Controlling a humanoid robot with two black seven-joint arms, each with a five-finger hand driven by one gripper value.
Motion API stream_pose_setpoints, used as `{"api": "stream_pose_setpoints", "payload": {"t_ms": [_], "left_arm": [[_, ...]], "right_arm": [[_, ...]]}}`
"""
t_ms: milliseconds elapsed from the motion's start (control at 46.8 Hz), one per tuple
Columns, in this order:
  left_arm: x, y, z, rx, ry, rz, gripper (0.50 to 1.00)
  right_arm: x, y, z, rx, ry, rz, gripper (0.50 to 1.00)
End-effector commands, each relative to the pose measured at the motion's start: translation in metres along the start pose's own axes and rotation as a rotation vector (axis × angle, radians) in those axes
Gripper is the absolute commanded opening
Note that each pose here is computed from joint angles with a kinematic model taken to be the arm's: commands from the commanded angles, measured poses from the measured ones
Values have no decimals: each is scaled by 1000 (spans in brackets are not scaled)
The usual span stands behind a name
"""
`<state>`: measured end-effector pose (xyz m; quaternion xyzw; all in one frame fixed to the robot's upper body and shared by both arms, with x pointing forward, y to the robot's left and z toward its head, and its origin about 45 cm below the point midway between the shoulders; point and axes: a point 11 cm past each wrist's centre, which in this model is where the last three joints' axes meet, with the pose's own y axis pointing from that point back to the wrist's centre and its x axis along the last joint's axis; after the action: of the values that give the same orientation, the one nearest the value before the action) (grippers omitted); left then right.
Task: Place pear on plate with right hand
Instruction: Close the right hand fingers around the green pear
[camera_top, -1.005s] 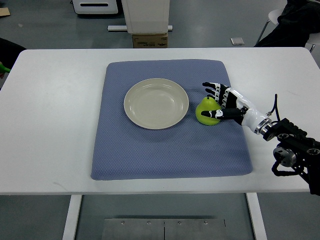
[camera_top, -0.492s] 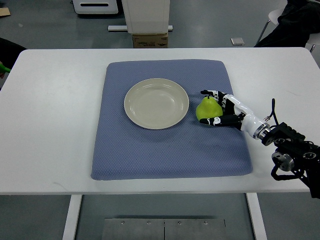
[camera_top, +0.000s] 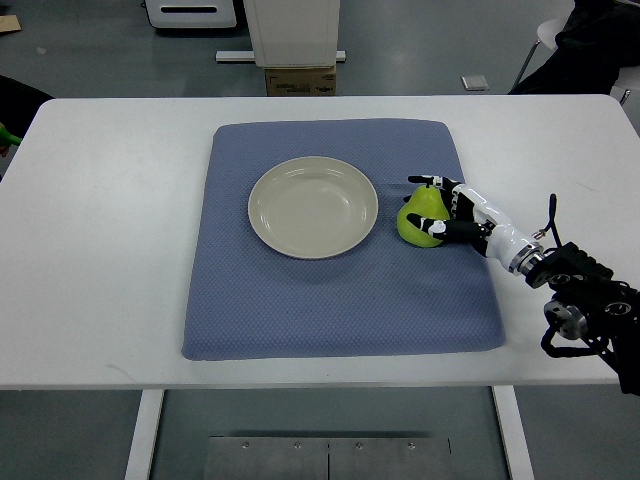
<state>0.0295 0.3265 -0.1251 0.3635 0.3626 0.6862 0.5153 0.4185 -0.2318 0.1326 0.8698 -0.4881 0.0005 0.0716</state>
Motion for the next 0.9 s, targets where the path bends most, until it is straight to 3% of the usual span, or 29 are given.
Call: {"api": "stream_pose_setpoints", "payload": {"t_ms": [0,470,577,663,877], "left_arm": [[0,0,0,0,0,0,1000],[0,0,0,0,0,0,1000],[0,0,0,0,0,0,1000],[0,0,0,0,0,0,1000],[0,0,0,0,0,0,1000]], "right_arm": [[0,0,0,1,5,10,500],[-2,1,4,-8,7,5,500],[-2,1,3,-7,6,6,625],[-2,1,3,-7,6,6,686],[-3,2,5,-13,10,2,732]]}}
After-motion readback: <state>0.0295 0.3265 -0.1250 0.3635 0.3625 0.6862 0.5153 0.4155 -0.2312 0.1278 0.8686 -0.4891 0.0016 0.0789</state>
